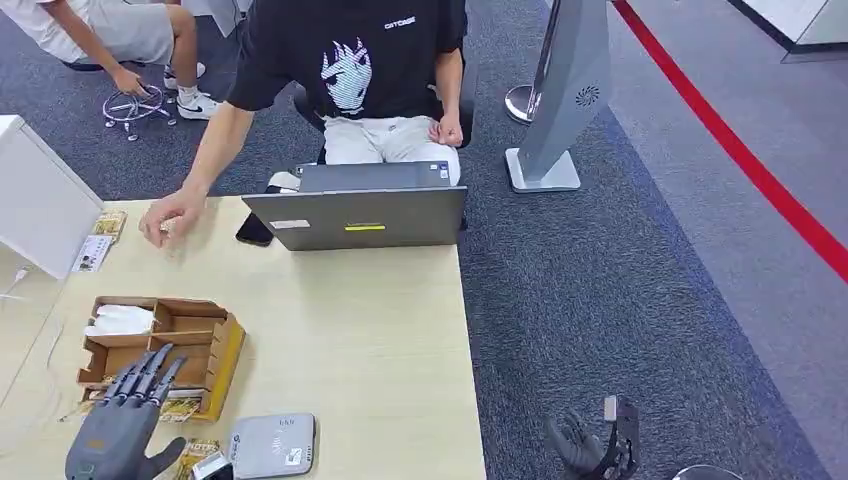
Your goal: Pass the card to the sensor for recognition and then transmit it.
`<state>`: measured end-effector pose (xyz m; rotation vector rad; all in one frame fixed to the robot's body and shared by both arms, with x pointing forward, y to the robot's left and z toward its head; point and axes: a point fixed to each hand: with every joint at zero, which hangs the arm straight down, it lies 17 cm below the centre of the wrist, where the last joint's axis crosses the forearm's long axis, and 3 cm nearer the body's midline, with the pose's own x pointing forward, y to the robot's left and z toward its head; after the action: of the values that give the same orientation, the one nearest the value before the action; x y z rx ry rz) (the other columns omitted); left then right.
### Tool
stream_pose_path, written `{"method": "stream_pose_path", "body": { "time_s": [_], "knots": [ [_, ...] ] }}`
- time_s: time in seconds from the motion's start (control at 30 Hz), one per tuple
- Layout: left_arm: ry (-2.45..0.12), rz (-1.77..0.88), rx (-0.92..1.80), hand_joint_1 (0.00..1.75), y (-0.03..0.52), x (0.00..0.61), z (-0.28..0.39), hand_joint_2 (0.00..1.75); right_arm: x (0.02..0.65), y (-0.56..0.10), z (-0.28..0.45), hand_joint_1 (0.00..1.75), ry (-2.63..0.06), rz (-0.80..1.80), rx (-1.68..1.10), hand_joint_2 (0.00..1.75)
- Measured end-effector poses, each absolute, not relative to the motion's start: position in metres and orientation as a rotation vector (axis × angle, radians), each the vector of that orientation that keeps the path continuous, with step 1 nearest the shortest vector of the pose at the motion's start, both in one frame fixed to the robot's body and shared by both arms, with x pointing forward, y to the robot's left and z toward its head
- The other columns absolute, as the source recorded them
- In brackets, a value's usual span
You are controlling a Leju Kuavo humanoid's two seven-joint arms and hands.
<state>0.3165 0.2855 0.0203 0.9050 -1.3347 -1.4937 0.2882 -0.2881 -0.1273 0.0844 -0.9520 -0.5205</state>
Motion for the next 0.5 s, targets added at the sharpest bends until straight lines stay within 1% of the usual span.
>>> {"method": "stream_pose_path", "body": {
  "time_s": [0.1, 0.2, 0.5],
  "knots": [
    [-1.34, -1.482, 0.91, 0.0, 0.286, 0.318, 0.02, 1.75, 0.288, -0.288, -0.127, 0.0, -0.951, -0.523, 0.086, 1.75],
    [-1.334, -1.437, 0.979, 0.0, 0.309, 0.325, 0.031, 1.75, 0.286, -0.289, -0.129, 0.0, -0.946, -0.526, 0.079, 1.75],
    [-1.335, -1.435, 0.978, 0.0, 0.308, 0.326, 0.031, 1.75, 0.285, -0.29, -0.13, 0.0, -0.943, -0.529, 0.07, 1.75]
  ]
}}
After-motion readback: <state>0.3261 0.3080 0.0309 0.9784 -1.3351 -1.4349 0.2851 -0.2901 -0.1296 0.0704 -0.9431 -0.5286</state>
